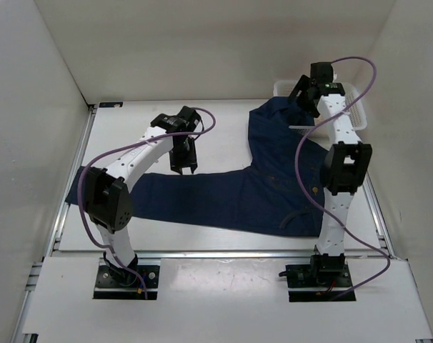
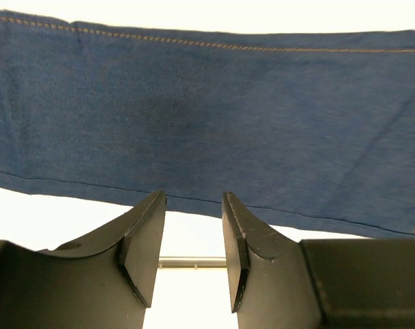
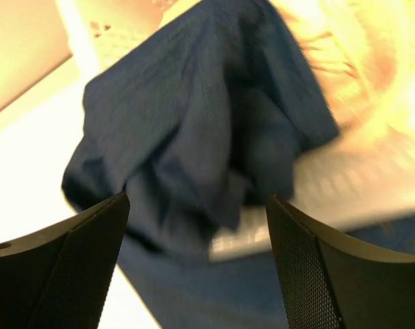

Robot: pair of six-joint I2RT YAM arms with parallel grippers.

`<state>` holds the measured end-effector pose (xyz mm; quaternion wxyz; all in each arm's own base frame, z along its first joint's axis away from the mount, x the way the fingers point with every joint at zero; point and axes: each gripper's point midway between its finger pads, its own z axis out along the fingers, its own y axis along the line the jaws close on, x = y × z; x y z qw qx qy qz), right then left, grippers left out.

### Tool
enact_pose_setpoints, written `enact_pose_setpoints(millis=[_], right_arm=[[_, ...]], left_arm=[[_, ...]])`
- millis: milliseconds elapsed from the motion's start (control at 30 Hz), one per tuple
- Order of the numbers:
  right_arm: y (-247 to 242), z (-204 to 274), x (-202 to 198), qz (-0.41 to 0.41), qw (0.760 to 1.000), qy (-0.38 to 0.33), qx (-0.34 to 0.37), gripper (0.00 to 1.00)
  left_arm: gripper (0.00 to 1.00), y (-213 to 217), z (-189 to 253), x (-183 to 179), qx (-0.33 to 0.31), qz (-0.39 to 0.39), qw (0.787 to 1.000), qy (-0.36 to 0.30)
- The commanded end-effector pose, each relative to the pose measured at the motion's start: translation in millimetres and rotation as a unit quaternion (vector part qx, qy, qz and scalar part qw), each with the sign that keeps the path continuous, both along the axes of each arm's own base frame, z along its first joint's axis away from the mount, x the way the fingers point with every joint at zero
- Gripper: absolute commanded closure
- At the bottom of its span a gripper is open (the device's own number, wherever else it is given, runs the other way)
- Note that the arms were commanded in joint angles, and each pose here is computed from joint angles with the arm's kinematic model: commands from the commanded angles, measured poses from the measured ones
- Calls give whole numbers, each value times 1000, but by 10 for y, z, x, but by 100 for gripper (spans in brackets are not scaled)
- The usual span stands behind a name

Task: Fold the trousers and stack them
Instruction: Flatten the trousers out

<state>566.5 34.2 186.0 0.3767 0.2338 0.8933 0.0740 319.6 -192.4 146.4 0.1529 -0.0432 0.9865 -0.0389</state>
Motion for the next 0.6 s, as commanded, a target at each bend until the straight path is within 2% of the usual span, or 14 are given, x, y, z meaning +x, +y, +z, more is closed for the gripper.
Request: enact_pose_setpoints(millis=[0,67,100,200,233,333,367,400,533,567], right_arm=[[40,-91,241,10,1000,-4,10,15],[49,-59,369,7,1000,-18,14,17],[52,-186,432,7,1000,-14,14,19],[85,-150,547,9,999,-31,23,38],[50,-186,574,8,999,-31,27,51],[83,-131,599,15,999,-40,34,77],[82,-71,560,15,998,-42,34,95],[97,-21,535,19,998,-44,37,100],[416,500,439,101,988,-110,43,100],[537,896,409,131,977,-162,43,100]], left_arm=[[50,62,-101,-51,18,-3,1000,14],[50,43,-164,-85,23,-8,999,22],[50,56,-194,-107,26,-8,999,27],[50,56,-223,-74,29,-7,999,24],[50,56,-224,-74,29,-7,999,24],[50,70,-224,-66,33,-5,999,22],[50,70,-224,-66,33,-5,999,22],[50,98,-226,-76,40,-4,999,23],[50,125,-141,-87,37,7,999,10],[50,121,-141,-86,36,12,999,10]])
